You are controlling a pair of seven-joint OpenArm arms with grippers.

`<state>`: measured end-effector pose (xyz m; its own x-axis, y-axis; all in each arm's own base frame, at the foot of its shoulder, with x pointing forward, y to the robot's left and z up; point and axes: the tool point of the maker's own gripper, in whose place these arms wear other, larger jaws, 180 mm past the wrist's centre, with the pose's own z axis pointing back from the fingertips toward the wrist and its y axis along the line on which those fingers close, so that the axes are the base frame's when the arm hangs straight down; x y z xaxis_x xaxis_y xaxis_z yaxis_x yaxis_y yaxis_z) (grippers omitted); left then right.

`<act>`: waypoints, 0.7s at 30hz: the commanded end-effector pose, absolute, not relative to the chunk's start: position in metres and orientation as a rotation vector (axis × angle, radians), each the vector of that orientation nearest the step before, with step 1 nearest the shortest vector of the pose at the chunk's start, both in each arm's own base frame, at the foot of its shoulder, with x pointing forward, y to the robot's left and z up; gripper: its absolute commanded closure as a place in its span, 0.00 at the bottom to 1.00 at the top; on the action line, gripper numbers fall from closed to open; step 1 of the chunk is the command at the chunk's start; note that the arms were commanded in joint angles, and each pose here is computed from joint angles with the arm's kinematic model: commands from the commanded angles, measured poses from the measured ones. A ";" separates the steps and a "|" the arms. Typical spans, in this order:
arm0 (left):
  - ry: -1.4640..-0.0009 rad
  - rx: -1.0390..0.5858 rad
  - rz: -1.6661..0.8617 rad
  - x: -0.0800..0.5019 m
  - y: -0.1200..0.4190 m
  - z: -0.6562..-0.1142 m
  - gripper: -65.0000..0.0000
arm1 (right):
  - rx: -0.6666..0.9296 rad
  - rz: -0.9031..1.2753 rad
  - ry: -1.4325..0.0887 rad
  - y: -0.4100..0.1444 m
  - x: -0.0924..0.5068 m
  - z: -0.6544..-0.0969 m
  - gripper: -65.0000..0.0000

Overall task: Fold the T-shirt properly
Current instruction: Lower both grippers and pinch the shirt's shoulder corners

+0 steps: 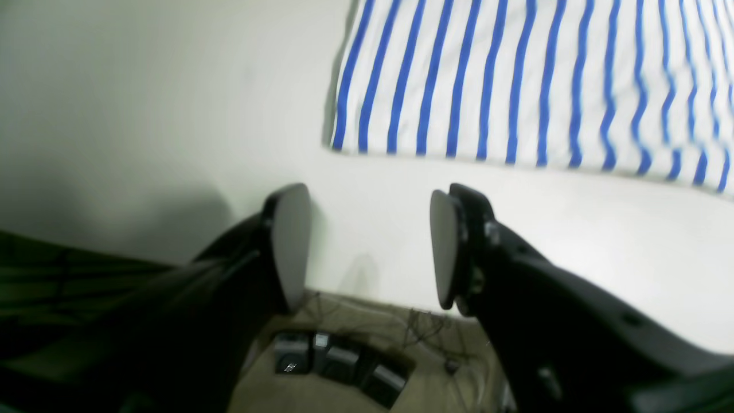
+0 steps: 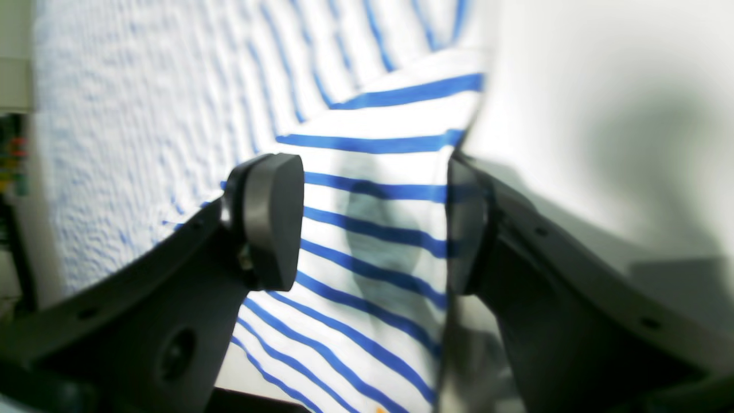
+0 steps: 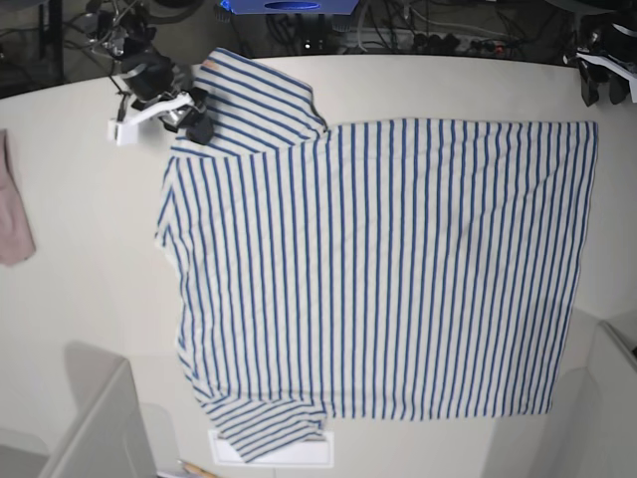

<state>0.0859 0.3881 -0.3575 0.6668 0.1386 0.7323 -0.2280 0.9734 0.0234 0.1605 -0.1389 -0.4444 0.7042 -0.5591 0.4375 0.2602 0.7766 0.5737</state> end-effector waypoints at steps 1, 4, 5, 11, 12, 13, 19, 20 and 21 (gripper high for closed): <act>-0.838 0.128 0.190 0.087 0.394 -0.349 0.52 | 0.442 -0.463 -0.421 -0.133 0.116 -0.477 0.46; -0.837 0.126 0.199 0.087 0.395 -0.351 0.52 | 0.442 -0.463 -0.417 -0.132 0.115 -0.478 0.55; -0.852 0.124 0.200 0.093 0.395 -0.350 0.52 | 0.442 -0.463 -0.417 -0.132 0.115 -0.478 0.62; -0.893 0.138 0.279 0.099 0.411 -0.352 0.52 | 0.439 -0.466 -0.414 -0.134 0.114 -0.478 1.00; -0.896 0.139 0.294 0.098 0.414 -0.354 0.52 | 0.438 -0.467 -0.415 -0.134 0.114 -0.478 1.00; -0.890 0.138 0.304 0.096 0.415 -0.356 0.52 | 0.437 -0.466 -0.415 -0.135 0.114 -0.478 1.00; -0.890 0.113 0.360 0.099 0.419 -0.369 0.50 | 0.429 -0.457 -0.414 -0.139 0.114 -0.478 1.00; -0.870 0.100 0.382 0.098 0.419 -0.377 0.50 | 0.429 -0.456 -0.415 -0.139 0.115 -0.478 1.00; -0.836 0.087 0.394 0.097 0.420 -0.384 0.50 | 0.429 -0.456 -0.417 -0.139 0.116 -0.478 1.00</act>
<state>0.0934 0.4117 -0.3988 0.6205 0.3433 0.7051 -0.3901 0.9151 -0.1022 0.1494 -0.1321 -0.4552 0.7489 -0.5424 0.3807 0.2697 0.7742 0.5726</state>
